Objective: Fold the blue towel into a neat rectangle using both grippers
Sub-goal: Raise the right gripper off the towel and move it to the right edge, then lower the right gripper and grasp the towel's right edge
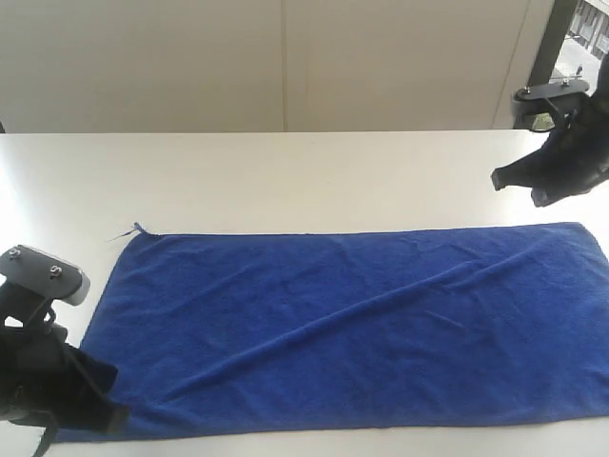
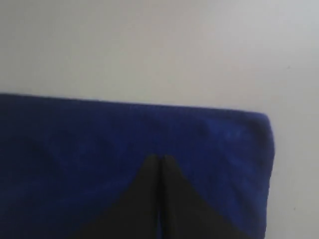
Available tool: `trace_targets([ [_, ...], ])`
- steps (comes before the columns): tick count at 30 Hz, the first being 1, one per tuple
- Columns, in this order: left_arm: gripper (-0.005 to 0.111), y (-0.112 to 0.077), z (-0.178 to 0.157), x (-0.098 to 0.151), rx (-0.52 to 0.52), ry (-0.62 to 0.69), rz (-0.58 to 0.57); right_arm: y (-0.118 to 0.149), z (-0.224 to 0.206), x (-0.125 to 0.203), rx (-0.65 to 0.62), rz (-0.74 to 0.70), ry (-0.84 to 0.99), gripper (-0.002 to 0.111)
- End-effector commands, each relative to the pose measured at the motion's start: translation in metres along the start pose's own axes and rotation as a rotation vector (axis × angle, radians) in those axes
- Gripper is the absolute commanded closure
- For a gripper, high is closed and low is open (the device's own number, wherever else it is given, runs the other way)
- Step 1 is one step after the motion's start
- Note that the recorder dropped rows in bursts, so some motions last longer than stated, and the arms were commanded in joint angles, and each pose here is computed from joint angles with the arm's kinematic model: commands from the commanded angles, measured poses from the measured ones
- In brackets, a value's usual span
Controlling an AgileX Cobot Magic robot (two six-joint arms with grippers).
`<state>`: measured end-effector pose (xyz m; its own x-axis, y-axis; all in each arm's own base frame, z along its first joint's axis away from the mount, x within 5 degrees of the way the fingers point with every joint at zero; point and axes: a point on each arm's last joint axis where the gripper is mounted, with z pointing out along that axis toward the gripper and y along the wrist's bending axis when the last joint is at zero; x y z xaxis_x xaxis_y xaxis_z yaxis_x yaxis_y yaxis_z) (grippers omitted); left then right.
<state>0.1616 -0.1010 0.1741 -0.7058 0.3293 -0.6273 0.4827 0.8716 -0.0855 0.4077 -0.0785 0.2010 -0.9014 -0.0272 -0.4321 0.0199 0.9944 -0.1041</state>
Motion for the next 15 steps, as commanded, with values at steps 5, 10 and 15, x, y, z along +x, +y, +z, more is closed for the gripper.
trace_targets([
  [5, 0.107, 0.003, -0.002, -0.012, -0.027, -0.145, -0.113, 0.010, -0.047, 0.045, -0.009, -0.003, -0.011, 0.108],
  [10, 0.107, 0.003, -0.002, -0.013, -0.028, -0.159, -0.132, 0.015, -0.068, 0.075, -0.011, 0.028, 0.001, 0.108],
  [15, 0.107, 0.002, -0.002, -0.008, -0.016, -0.099, -0.132, 0.019, -0.065, 0.093, -0.014, 0.117, 0.032, 0.108],
])
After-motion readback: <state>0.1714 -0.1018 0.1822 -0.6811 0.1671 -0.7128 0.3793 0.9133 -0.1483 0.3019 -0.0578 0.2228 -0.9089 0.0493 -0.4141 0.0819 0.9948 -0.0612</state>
